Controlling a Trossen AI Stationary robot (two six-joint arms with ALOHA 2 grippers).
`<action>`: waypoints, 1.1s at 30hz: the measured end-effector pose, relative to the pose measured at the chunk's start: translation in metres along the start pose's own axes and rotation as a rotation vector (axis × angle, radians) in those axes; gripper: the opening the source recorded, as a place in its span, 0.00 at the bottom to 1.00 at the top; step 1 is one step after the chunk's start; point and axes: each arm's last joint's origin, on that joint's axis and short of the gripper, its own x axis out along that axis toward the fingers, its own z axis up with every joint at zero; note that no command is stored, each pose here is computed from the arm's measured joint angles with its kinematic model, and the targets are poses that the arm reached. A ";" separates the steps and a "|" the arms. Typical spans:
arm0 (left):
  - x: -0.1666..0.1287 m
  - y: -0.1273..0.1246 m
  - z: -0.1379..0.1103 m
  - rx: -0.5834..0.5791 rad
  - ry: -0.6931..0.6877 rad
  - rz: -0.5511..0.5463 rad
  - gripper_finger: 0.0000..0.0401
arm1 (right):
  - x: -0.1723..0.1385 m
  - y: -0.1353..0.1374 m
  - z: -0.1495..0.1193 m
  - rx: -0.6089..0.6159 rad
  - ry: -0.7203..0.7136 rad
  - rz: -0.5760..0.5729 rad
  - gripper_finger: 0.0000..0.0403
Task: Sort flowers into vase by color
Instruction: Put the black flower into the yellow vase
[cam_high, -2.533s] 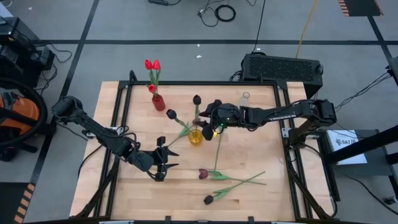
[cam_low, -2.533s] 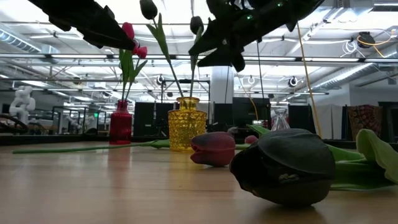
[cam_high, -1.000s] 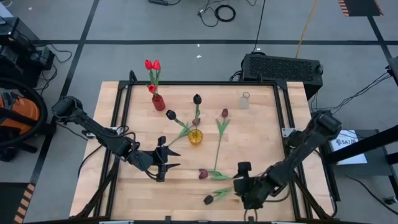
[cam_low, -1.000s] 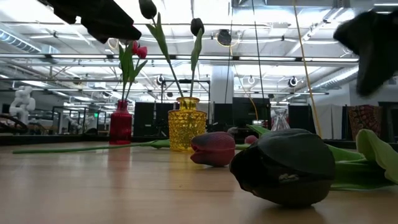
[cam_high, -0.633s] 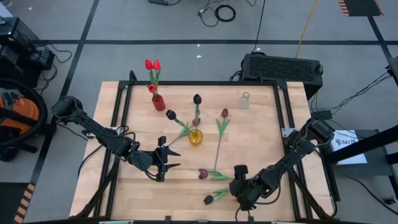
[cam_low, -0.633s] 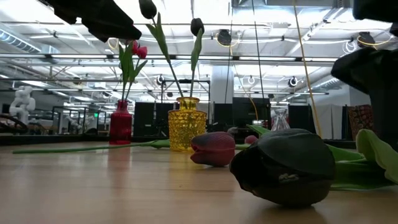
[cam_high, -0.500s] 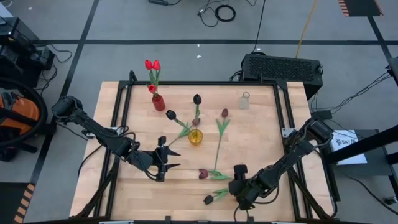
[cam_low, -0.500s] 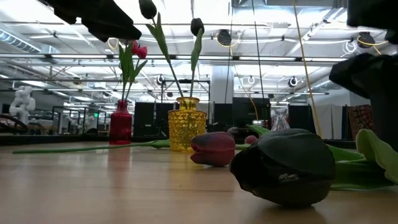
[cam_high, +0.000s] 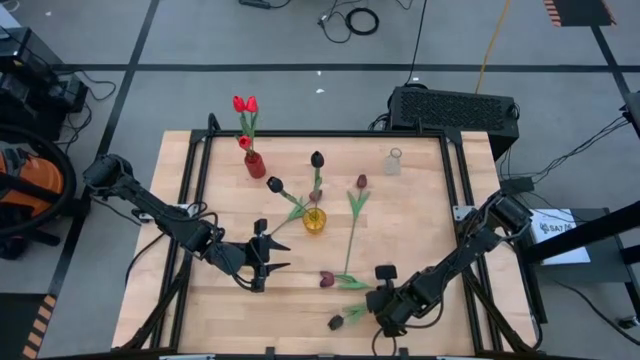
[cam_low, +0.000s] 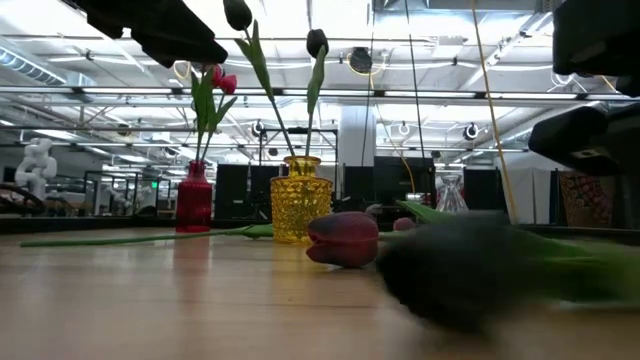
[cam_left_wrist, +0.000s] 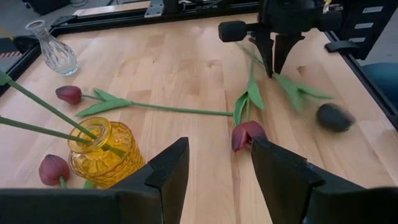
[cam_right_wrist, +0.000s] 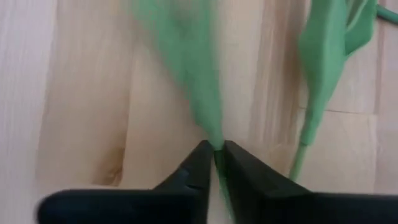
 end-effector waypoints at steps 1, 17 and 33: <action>0.000 0.000 0.000 0.000 0.000 0.000 0.45 | 0.000 -0.001 0.000 0.001 0.000 -0.002 0.07; 0.000 0.000 0.000 -0.001 -0.003 0.000 0.45 | -0.077 0.001 0.037 -0.101 -0.231 0.139 0.01; -0.001 -0.002 0.014 -0.020 -0.132 -0.019 0.45 | -0.178 -0.039 0.069 -0.153 -0.820 -0.134 0.00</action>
